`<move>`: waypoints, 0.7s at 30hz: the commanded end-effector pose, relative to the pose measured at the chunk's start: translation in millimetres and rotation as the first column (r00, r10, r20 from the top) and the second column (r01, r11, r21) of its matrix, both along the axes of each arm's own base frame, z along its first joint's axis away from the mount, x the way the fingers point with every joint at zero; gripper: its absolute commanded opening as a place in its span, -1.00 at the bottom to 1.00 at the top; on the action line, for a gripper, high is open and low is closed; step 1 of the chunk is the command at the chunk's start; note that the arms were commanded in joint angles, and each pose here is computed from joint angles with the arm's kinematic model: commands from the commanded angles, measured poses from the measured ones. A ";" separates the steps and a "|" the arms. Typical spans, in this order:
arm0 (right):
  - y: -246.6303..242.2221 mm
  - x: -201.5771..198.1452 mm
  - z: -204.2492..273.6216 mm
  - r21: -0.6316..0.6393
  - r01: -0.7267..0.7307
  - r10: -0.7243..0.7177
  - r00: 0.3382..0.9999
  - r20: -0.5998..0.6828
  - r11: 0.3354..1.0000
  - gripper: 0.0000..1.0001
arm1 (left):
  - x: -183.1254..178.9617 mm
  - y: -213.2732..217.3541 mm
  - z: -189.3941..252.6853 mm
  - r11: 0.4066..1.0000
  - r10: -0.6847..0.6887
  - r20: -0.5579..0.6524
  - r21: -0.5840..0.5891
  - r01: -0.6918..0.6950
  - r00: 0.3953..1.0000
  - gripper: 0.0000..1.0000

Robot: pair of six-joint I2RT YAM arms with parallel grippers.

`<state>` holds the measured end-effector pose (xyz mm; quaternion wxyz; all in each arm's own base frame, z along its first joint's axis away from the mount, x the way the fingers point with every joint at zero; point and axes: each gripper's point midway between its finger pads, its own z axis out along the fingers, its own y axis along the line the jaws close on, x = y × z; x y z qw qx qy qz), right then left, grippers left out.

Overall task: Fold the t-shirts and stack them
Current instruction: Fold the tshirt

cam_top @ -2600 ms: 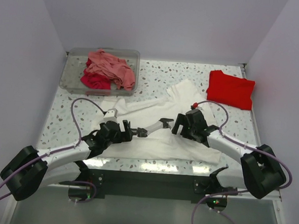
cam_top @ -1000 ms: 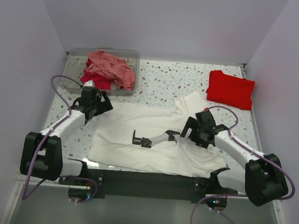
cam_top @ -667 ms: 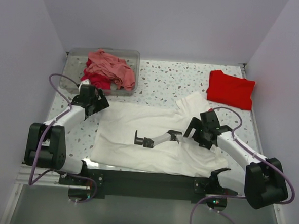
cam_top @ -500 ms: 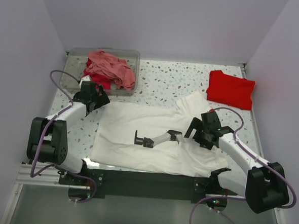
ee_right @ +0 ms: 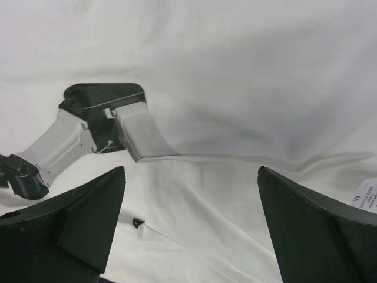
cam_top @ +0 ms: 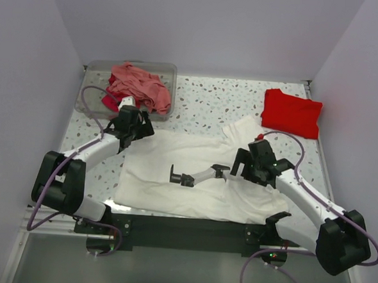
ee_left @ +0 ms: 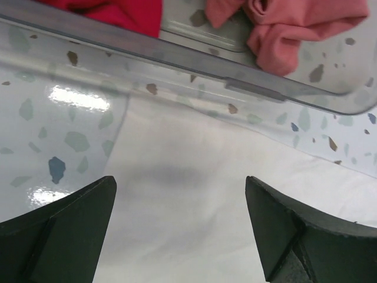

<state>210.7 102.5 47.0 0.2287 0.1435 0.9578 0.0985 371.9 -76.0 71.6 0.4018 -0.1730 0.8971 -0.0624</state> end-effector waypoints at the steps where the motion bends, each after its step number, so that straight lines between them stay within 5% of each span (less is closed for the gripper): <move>1: 9.8 16.8 27.5 -0.081 -0.060 0.068 0.993 0.092 0.995 0.95 | 2.2 -4.5 26.5 0.999 -0.012 0.081 0.037 0.009 0.997 0.93; 12: 86.3 44.9 24.1 -0.079 -0.225 0.233 0.965 0.117 0.971 0.94 | -11.8 -31.7 20.2 0.995 -0.090 0.088 -0.044 0.094 0.992 0.95; 21: 68.2 49.2 13.8 -0.254 -0.176 0.208 0.972 0.107 0.951 0.94 | -18.8 -73.0 3.1 0.982 -0.187 0.071 -0.027 0.189 0.980 0.95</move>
